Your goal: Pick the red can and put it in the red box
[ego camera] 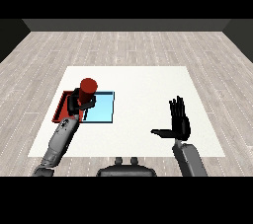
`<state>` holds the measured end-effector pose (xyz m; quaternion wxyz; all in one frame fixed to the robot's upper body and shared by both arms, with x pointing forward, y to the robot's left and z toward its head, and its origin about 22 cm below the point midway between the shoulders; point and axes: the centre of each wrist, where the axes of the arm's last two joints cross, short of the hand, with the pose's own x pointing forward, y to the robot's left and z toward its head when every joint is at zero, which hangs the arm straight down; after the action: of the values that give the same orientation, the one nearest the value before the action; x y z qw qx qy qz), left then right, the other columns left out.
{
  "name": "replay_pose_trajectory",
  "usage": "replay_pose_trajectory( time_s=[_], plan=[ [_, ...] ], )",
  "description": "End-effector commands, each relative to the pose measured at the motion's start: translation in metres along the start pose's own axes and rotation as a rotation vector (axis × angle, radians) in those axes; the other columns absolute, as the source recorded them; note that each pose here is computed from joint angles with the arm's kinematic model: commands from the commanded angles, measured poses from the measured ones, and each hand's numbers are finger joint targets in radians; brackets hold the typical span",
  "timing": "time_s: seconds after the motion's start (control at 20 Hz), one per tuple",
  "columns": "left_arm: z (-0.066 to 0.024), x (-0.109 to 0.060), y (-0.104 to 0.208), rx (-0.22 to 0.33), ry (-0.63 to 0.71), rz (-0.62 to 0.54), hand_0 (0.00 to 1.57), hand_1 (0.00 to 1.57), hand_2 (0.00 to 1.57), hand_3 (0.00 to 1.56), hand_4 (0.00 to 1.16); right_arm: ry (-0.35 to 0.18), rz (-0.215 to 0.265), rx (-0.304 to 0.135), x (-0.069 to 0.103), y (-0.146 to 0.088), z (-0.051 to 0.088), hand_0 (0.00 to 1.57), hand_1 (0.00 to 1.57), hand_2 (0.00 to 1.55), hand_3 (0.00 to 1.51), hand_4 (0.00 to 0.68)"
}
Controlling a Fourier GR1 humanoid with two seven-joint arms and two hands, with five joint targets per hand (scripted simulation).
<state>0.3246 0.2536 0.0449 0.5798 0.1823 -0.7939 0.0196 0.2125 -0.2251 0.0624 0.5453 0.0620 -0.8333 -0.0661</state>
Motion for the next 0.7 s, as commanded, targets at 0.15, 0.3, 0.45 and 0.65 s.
replay_pose_trajectory(
  time_s=[0.15,0.3,0.45,0.65],
  plan=[
    [-0.0227,-0.045,0.082,0.053,0.216,-0.275,1.57,1.57,1.55,1.5,1.11,0.029,-0.006,-0.031,-0.019,-0.021,0.006,0.0,0.0,0.0,0.0,0.0],
    [-0.026,-0.069,0.104,0.066,0.368,-0.344,1.57,1.57,1.56,1.48,1.05,0.047,0.022,-0.046,-0.021,-0.023,-0.006,0.0,0.0,0.0,0.0,0.0],
    [-0.025,-0.09,0.097,0.068,0.473,-0.476,1.57,1.57,1.52,1.43,1.02,0.033,0.011,-0.06,-0.024,-0.017,-0.016,0.0,0.0,0.0,0.0,0.0],
    [-0.0194,-0.107,0.114,0.075,0.627,-0.613,0.94,0.94,0.85,0.67,0.89,0.032,0.004,-0.047,-0.027,-0.02,-0.019,0.0,0.0,0.0,0.0,0.0]
  ],
)
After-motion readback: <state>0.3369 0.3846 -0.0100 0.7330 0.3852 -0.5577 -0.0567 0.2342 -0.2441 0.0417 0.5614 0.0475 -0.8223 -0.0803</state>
